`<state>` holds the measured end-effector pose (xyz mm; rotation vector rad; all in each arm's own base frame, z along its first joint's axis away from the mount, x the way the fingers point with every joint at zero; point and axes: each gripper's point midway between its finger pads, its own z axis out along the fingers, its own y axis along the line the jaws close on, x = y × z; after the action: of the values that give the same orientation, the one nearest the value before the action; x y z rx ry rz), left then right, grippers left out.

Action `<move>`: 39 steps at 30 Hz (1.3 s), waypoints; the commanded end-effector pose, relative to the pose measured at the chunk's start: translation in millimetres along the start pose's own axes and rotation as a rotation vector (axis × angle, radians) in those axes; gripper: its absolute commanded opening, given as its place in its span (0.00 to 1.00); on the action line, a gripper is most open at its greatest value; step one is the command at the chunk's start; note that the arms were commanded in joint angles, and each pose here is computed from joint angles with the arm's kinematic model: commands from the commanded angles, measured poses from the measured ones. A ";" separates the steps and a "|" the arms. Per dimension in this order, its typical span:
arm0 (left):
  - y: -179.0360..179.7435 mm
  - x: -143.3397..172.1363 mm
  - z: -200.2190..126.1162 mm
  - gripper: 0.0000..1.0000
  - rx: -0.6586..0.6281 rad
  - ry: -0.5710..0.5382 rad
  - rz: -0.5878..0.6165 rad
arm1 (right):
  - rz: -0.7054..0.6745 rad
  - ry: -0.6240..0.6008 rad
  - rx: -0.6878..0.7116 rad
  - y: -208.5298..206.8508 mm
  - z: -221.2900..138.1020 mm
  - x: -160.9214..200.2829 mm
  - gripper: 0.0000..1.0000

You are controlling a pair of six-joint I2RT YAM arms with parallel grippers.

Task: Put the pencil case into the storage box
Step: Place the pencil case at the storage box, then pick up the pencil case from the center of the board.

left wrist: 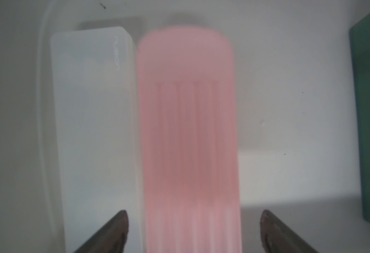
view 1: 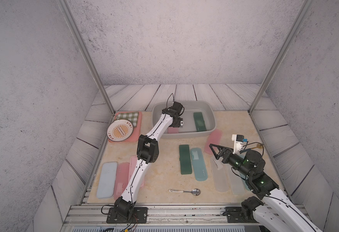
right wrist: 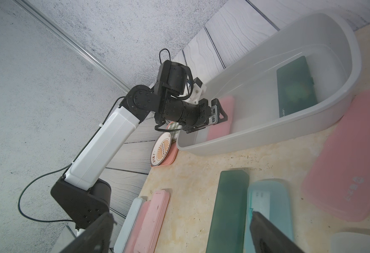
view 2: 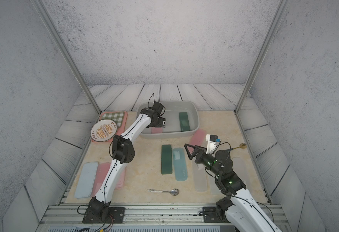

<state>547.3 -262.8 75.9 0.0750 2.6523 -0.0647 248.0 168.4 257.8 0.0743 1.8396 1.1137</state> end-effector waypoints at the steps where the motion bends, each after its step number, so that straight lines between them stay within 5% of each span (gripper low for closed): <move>1: 1.1 0.5 2.7 1.00 0.004 0.003 0.002 | -0.001 0.000 -0.016 1.7 -2.3 2.8 0.98; 7: -0.3 -14.8 -18.6 1.00 0.025 -0.044 -0.011 | -0.006 -0.002 0.011 -4.0 -3.7 4.2 0.98; 11: 1.8 -46.1 -95.1 1.00 0.065 -0.160 0.004 | -0.007 -0.007 0.061 -13.9 -4.0 4.5 0.98; 16: 42.0 -60.2 -185.1 1.00 -0.010 -0.324 0.126 | -0.058 0.025 0.256 -39.5 -9.9 1.1 0.98; 20: 96.9 -34.8 -218.6 1.00 -0.005 -0.343 0.128 | -0.093 0.076 0.534 -71.5 -23.5 -8.8 0.97; 25: 136.4 18.7 -230.0 1.00 0.302 -0.327 0.106 | -0.100 0.092 0.765 -102.9 -22.2 -22.3 0.98; 33: 172.9 97.6 -207.5 1.00 0.275 -0.153 0.067 | -0.082 0.225 0.878 -146.9 33.0 -6.8 0.86; 39: 182.8 115.0 -206.6 1.00 0.228 -0.138 0.086 | -0.038 0.348 0.942 -188.0 83.3 21.1 0.85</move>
<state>363.9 -66.3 185.7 0.2099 2.5359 -0.3450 357.1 119.9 113.2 0.3756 2.5010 0.1731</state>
